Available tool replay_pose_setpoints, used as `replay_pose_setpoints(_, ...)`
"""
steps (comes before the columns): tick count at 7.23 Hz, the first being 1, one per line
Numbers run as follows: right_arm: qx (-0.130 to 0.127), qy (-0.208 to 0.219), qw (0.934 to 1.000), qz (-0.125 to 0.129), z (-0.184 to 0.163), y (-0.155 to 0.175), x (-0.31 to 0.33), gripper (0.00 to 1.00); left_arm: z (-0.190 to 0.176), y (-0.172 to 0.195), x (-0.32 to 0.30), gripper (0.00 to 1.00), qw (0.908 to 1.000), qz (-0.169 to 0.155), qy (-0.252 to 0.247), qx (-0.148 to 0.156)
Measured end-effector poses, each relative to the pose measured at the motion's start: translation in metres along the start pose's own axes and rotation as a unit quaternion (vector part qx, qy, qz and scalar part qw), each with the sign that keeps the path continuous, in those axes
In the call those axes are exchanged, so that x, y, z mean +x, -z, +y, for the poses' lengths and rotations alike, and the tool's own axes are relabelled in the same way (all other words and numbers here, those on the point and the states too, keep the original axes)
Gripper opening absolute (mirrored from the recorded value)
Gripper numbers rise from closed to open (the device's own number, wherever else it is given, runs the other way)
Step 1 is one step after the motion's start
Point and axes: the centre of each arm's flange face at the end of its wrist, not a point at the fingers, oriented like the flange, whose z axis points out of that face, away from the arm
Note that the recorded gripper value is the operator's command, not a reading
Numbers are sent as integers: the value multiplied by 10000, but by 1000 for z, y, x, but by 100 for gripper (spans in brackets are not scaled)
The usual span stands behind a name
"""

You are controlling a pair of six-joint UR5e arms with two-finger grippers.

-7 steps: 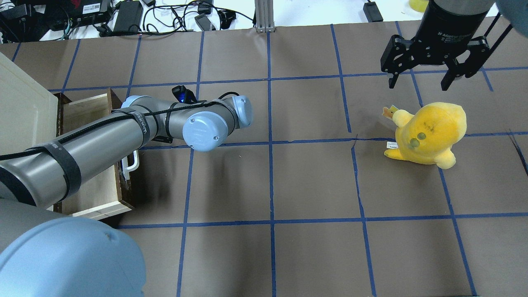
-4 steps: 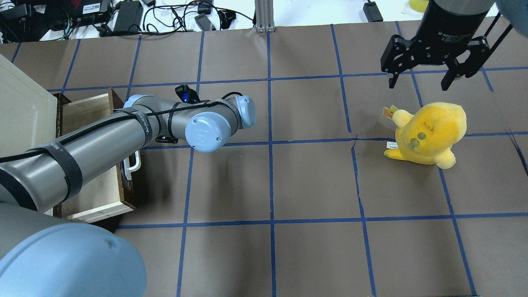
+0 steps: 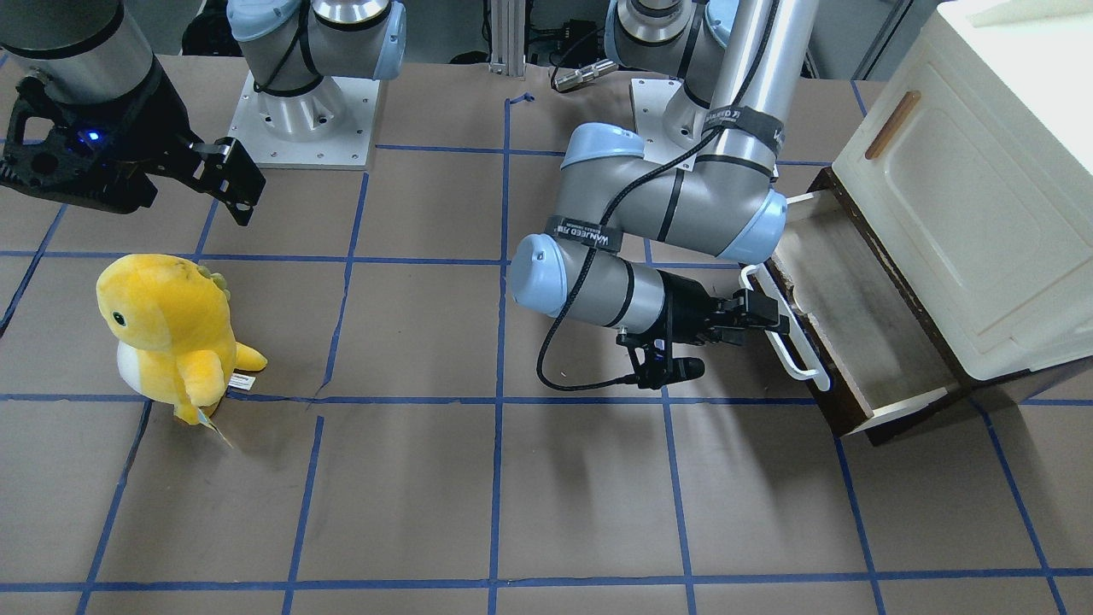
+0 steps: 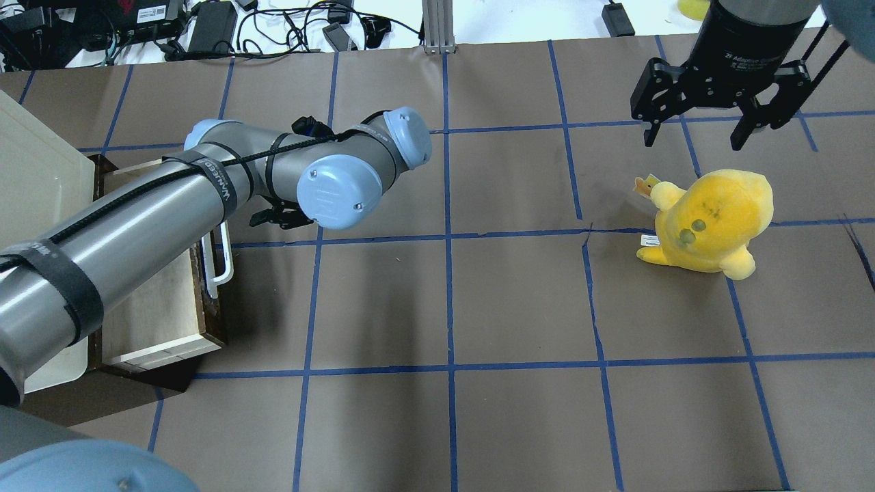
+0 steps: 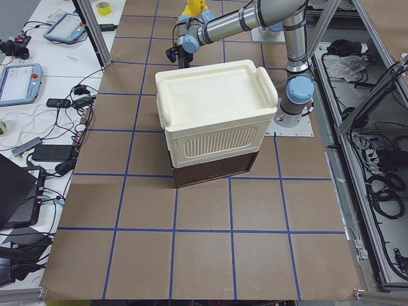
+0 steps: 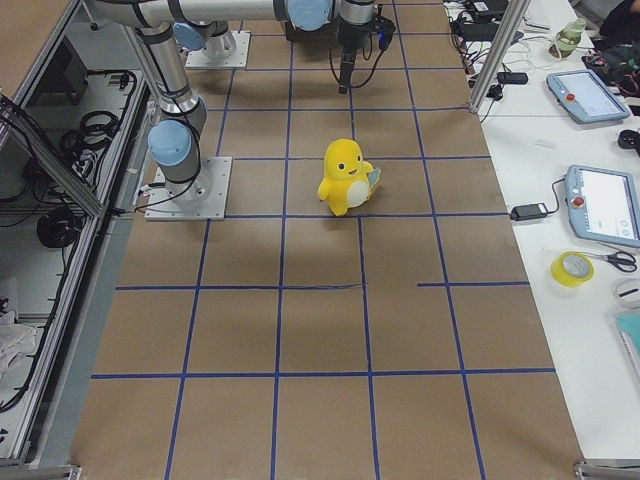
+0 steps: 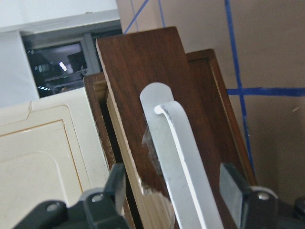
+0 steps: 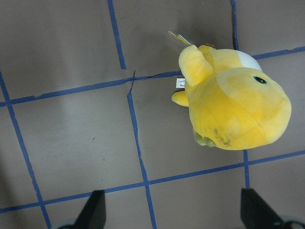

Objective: Pull drawer sideways
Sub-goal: 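Open the left gripper and lift it away from the drawer handle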

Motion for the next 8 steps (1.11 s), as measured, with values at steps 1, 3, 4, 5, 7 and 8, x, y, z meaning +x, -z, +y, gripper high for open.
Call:
replay_pose_setpoints(1,1,1,10000,0,0,0,0,100,5,27,-24,74,9955,943,-48,91)
replay_pose_setpoints(3,0,2,10000,0,0,0,0,100,30,69,-84,74,9702,2358,-80,547)
replay_pose_setpoints(4,1,2,10000,0,0,0,0,100,47,77,-116,74,9555,2861,1,721)
replay_pose_setpoints(5,1,2,10000,0,0,0,0,100,63,76,-146,78,9373,3386,168,813)
replay_pose_setpoints(7,0,2,10000,0,0,0,0,100,86,70,-195,81,8951,4319,537,968)
replay_pose_setpoints(8,0,2,10000,0,0,0,0,100,98,73,-210,82,8819,4550,636,1060)
